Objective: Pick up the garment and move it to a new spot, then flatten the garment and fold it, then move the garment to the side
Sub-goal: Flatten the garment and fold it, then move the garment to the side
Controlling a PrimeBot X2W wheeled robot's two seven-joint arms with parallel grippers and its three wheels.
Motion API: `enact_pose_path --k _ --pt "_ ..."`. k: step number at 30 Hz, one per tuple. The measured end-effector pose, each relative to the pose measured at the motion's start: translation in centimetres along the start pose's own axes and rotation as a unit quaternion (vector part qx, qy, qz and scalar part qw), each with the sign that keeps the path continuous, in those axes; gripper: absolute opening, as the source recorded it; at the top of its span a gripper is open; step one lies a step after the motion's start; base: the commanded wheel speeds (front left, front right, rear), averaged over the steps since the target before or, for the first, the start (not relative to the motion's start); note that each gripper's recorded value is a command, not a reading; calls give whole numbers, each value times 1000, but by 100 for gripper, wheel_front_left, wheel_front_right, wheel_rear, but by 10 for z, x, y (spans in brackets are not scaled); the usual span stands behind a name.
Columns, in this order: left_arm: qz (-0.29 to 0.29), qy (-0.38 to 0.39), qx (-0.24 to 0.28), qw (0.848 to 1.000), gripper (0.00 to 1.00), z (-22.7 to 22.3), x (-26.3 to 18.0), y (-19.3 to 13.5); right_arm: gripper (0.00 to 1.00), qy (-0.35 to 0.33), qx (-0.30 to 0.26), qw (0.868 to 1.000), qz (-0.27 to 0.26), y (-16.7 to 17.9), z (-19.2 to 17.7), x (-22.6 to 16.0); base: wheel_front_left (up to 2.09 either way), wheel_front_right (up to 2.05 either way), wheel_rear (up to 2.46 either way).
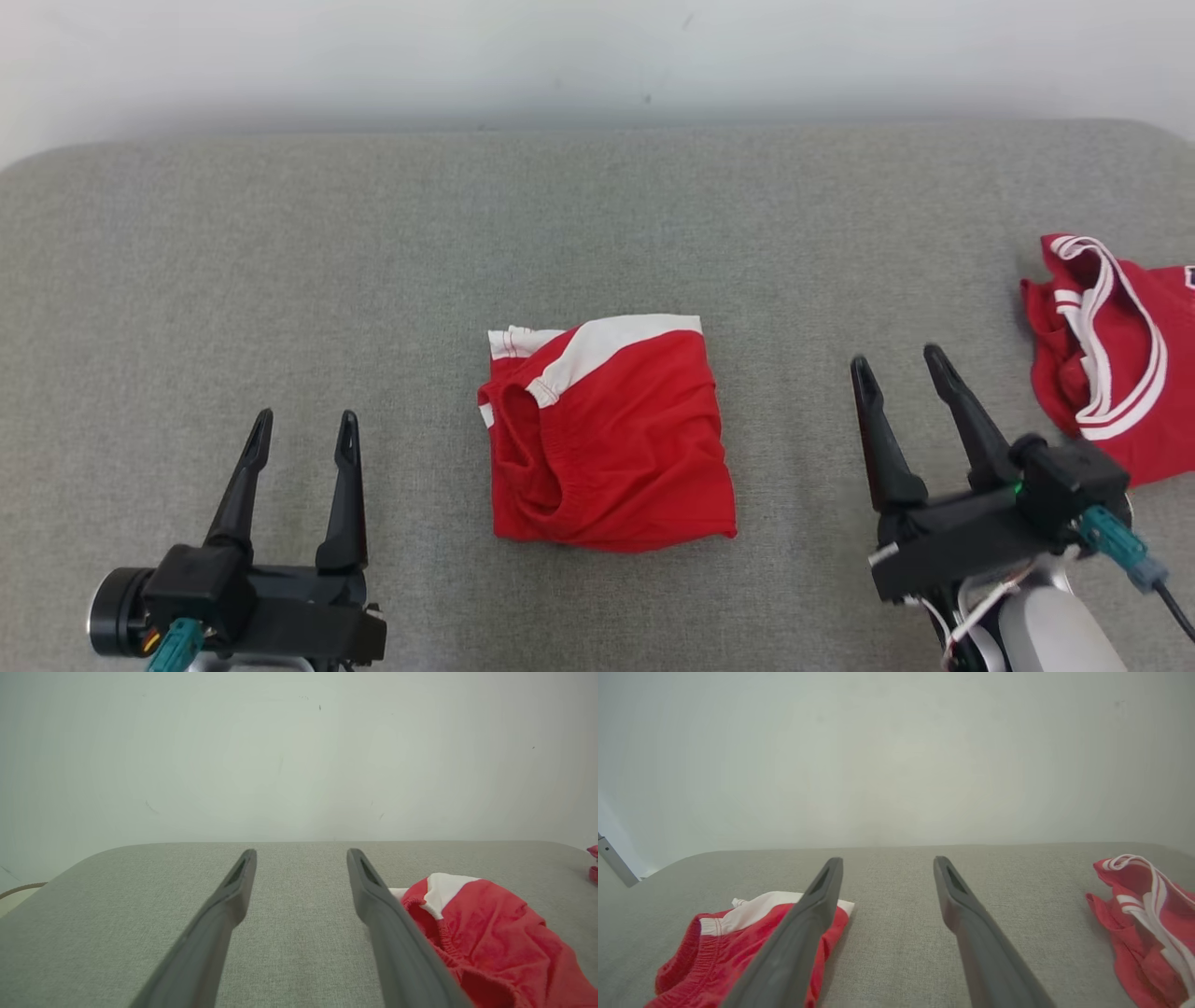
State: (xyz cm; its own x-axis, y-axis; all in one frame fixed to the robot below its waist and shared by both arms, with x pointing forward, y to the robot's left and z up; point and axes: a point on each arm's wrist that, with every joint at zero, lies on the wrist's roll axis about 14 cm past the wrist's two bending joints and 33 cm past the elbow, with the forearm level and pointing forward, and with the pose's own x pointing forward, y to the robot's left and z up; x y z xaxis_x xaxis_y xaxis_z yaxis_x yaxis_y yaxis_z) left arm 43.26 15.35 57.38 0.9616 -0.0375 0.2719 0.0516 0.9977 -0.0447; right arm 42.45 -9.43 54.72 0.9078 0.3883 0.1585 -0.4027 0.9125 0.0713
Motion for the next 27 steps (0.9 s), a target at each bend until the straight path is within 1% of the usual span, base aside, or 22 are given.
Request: enact_pose_path --k 5,9,14,27 --pt "-4 3 0 1000 100 3 -6 -2 100 20 -20 1000 -13 -3 -2 -24 0 0 0" --pt "-6 12 3 1000 100 3 -12 -1 100 28 -18 999 -21 0 -2 -39 0 0 0" --pt "-8 21 3 1000 100 3 -18 -3 100 30 -18 999 -28 1 1 -49 0 0 0" --pt "-7 29 4 1000 100 0 -20 -2 100 43 -27 999 -20 2 -2 -45 0 0 0"
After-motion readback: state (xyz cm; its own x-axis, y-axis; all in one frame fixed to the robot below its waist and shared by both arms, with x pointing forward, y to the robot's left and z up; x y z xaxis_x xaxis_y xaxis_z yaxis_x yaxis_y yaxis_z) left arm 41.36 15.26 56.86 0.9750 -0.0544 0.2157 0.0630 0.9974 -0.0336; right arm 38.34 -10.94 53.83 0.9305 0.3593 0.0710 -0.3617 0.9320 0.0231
